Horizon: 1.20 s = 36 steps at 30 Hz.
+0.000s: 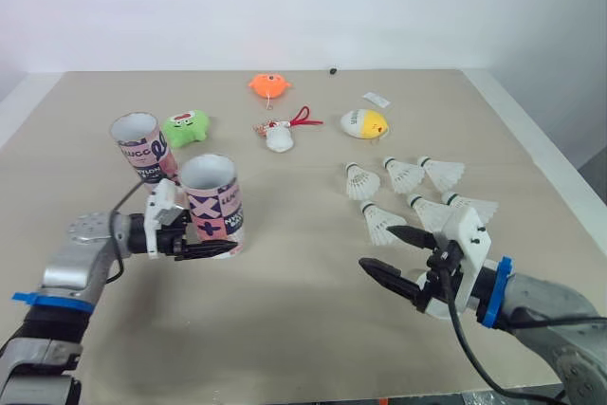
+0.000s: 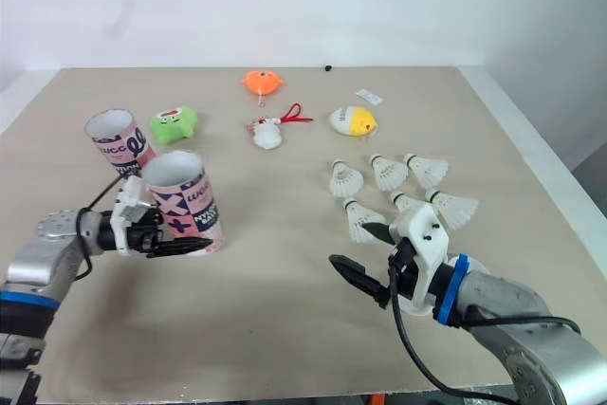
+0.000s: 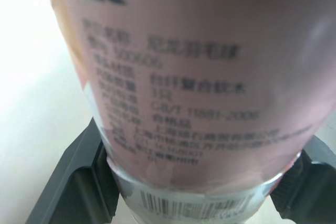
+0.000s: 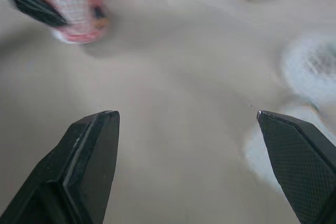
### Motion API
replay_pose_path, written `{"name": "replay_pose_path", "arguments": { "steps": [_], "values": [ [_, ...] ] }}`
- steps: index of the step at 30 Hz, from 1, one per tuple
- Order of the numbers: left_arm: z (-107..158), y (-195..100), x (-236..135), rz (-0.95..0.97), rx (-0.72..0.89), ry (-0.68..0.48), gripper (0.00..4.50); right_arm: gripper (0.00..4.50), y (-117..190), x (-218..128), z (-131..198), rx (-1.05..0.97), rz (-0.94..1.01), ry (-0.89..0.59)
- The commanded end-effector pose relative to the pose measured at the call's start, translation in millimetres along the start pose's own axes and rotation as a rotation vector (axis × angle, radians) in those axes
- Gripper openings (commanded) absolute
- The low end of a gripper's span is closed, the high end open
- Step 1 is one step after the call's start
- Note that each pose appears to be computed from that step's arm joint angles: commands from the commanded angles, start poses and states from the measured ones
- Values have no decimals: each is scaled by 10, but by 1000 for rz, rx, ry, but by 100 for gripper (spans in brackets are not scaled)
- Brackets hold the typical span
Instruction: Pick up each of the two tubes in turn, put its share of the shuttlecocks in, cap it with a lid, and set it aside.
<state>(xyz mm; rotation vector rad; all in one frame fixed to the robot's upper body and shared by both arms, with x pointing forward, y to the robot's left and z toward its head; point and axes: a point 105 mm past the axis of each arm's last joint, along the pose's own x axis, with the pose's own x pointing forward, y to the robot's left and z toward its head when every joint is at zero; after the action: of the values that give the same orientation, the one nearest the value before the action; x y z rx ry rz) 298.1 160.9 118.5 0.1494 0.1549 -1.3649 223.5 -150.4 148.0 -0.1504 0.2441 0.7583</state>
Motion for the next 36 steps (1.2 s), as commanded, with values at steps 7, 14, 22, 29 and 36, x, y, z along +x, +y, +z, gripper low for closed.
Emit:
{"name": "replay_pose_path", "arguments": {
  "steps": [7,14,22,29,36],
  "values": [
    [-80,-193,263,-159,87,-18,293,450,20,71,-34,19,-193,4],
    [-193,-323,213,-193,180,74,293,450,0,140,-53,32,-232,3],
    [226,-289,29,-176,239,132,293,450,29,202,-54,32,-198,-6],
    [31,-456,-523,-174,122,456,293,450,-8,406,-57,18,-197,-16],
    [-102,-519,-847,-186,121,649,293,450,-111,496,-106,59,-273,-29]
  ]
}}
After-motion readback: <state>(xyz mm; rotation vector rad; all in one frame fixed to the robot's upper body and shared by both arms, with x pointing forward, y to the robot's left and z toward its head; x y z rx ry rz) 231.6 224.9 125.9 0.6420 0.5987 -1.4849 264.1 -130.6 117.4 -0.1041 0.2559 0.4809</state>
